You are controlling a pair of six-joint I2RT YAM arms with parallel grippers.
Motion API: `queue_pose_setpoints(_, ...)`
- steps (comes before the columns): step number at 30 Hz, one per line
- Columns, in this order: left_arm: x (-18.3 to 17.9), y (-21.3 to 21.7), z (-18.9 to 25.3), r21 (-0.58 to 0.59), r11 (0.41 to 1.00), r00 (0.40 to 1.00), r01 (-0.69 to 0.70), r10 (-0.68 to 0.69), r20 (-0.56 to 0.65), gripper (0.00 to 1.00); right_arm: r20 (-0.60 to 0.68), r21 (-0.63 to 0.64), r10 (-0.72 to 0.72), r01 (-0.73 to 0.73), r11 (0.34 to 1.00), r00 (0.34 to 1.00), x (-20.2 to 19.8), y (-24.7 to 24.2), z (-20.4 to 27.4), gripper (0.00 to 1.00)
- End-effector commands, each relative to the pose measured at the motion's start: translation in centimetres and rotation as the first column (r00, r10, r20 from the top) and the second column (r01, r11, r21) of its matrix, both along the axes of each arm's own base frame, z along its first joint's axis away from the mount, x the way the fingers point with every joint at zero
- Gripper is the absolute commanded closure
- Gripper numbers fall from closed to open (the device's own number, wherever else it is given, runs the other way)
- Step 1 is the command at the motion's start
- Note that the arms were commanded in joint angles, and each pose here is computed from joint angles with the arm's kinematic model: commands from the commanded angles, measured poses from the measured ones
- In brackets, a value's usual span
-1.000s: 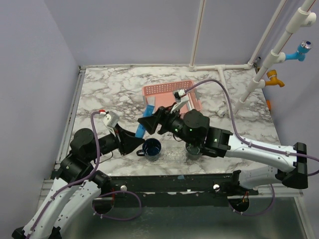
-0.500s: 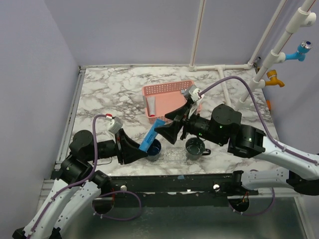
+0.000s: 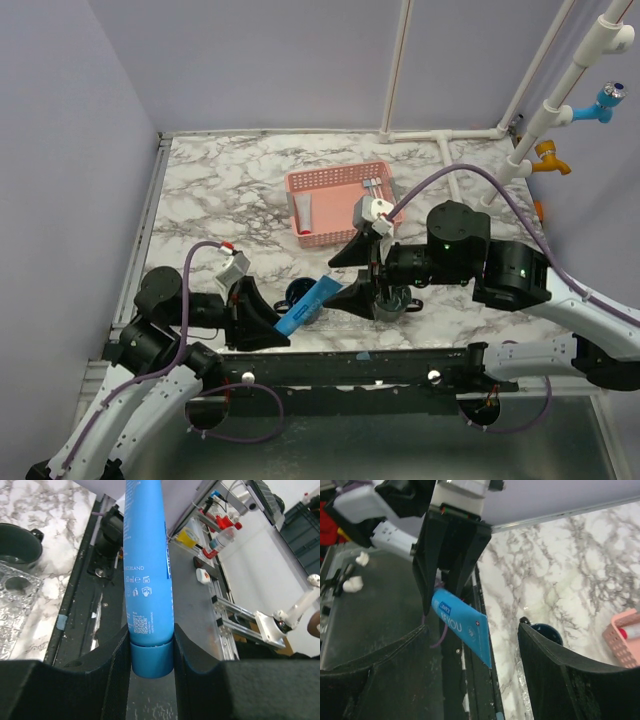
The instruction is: Prepare toiletry sets of a toothbrush and toothpaste on the tray
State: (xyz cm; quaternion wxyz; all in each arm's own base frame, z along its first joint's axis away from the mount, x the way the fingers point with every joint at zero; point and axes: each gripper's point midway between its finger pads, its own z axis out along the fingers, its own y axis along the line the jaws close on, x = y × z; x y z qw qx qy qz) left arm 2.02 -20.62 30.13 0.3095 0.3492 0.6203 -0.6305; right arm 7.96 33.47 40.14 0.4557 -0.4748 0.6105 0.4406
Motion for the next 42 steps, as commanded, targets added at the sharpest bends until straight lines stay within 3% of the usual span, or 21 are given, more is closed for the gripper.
queue_pose_setpoints(1, -2.9, 1.0, 1.4, -0.033, 0.992, 0.99, 0.121, -0.119, 0.071, 1.0, -0.033, -0.04, 0.213, -0.214, 0.976, 0.977, -3.6, -0.2, -1.0, 0.27)
queue_pose_setpoints(9, -3.9, 1.5, 1.4, -0.035, 0.989, 0.986, 0.147, -0.143, 0.089, 1.0, -0.096, 0.049, 0.358, -0.355, 0.934, 0.929, -6.3, 0.9, -0.7, 0.34)
queue_pose_setpoints(15, -4.0, 1.6, 1.5, -0.036, 0.988, 0.984, 0.153, -0.149, 0.093, 1.0, -0.142, 0.045, 0.383, -0.38, 0.924, 0.913, -6.4, 2.3, -1.7, 0.46)
queue_pose_setpoints(22, -4.2, 1.7, 1.5, -0.033, 0.988, 0.984, 0.152, -0.148, 0.103, 1.0, -0.155, 0.056, 0.397, -0.393, 0.918, 0.905, -6.6, 2.7, -1.6, 0.64)
queue_pose_setpoints(27, -4.1, 1.7, 1.5, -0.034, 0.988, 0.984, 0.148, -0.143, 0.11, 1.0, -0.165, 0.05, 0.4, -0.398, 0.916, 0.901, -6.7, 2.8, -1.8, 0.83)
queue_pose_setpoints(30, -4.0, 1.7, 1.5, -0.035, 0.989, 0.984, 0.14, -0.136, 0.113, 1.0, -0.173, 0.042, 0.404, -0.404, 0.914, 0.898, -6.7, 2.8, -2.1, 1.0)
queue_pose_setpoints(34, -3.4, 1.4, 1.5, -0.034, 0.992, 0.987, 0.118, -0.113, 0.114, 1.0, -0.181, 0.038, 0.398, -0.399, 0.916, 0.899, -6.7, 2.9, -2.3, 1.0)
queue_pose_setpoints(36, -3.0, 1.3, 1.4, -0.03, 0.994, 0.989, 0.101, -0.097, 0.107, 0.91, -0.18, 0.035, 0.381, -0.381, 0.924, 0.907, -6.4, 2.9, -2.4, 1.0)
queue_pose_setpoints(39, -2.4, 1.0, 1.3, -0.025, 0.996, 0.992, 0.08, -0.077, 0.102, 0.66, -0.17, 0.031, 0.342, -0.342, 0.939, 0.924, -5.8, 2.6, -2.1, 1.0)
queue_pose_setpoints(42, -1.9, 0.9, 1.2, -0.022, 0.998, 0.993, 0.059, -0.057, 0.103, 0.52, -0.161, 0.007, 0.288, -0.291, 0.957, 0.944, -5.0, 2.3, -2.1, 1.0)
